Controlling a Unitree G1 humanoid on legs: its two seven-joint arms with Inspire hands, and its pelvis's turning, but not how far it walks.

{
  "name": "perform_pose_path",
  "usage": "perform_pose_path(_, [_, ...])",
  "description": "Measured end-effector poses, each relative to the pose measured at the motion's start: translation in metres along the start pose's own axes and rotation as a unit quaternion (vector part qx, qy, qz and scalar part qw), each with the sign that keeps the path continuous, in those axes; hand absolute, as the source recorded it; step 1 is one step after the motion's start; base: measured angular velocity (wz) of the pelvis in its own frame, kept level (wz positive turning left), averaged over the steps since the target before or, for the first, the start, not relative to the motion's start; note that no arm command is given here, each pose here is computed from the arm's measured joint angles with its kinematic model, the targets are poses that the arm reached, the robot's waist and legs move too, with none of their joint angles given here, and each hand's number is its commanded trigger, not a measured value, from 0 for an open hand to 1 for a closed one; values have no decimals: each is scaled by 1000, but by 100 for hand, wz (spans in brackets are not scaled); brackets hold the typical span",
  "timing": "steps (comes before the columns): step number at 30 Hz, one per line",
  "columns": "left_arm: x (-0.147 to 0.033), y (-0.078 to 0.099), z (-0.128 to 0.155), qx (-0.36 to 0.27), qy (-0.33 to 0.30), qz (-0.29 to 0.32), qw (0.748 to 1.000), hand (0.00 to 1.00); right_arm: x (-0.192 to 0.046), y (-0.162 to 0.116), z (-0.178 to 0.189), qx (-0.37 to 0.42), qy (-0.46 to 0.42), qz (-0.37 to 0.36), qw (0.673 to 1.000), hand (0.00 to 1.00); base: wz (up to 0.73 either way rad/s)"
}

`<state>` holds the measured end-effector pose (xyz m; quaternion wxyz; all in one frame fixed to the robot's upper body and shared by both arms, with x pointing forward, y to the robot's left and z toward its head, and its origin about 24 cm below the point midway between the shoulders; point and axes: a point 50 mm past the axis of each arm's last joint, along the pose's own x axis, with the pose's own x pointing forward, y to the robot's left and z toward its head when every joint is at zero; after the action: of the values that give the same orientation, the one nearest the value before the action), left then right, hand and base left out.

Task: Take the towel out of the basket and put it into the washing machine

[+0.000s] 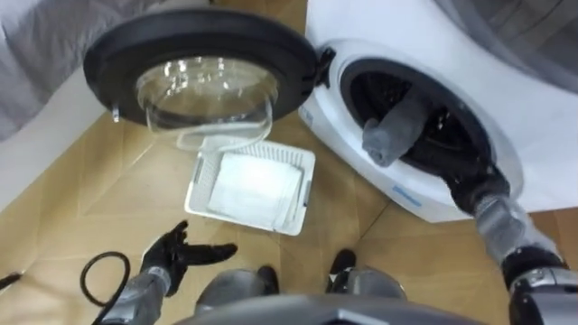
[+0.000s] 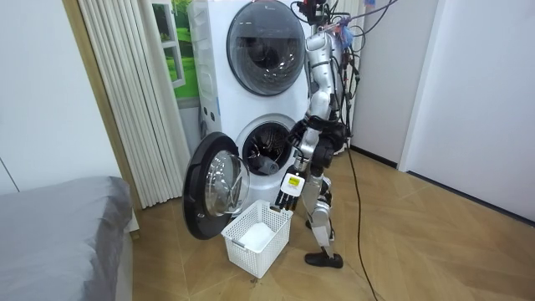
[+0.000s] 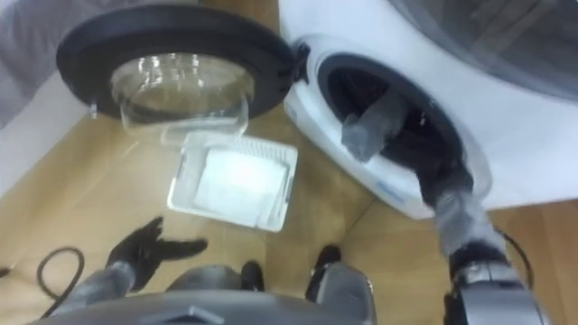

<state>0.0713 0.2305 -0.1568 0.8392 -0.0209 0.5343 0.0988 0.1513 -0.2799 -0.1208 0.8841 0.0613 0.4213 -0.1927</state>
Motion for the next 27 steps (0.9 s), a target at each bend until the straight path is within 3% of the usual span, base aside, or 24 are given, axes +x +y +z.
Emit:
perform_pose_path(7, [-10,24,-28,-13,32,86,996,0,-27,-16,-86,-119,130,0,984,0,-11])
perform_pose_path(13, [-11,23,-34,37,42,94,994,0,-33,-14,-101,-141,155,13,978,0,-7])
perform_pose_path(27, [-15,21,-49,55,80,131,987,0,-39,-6,-119,-121,191,25,974,0,0])
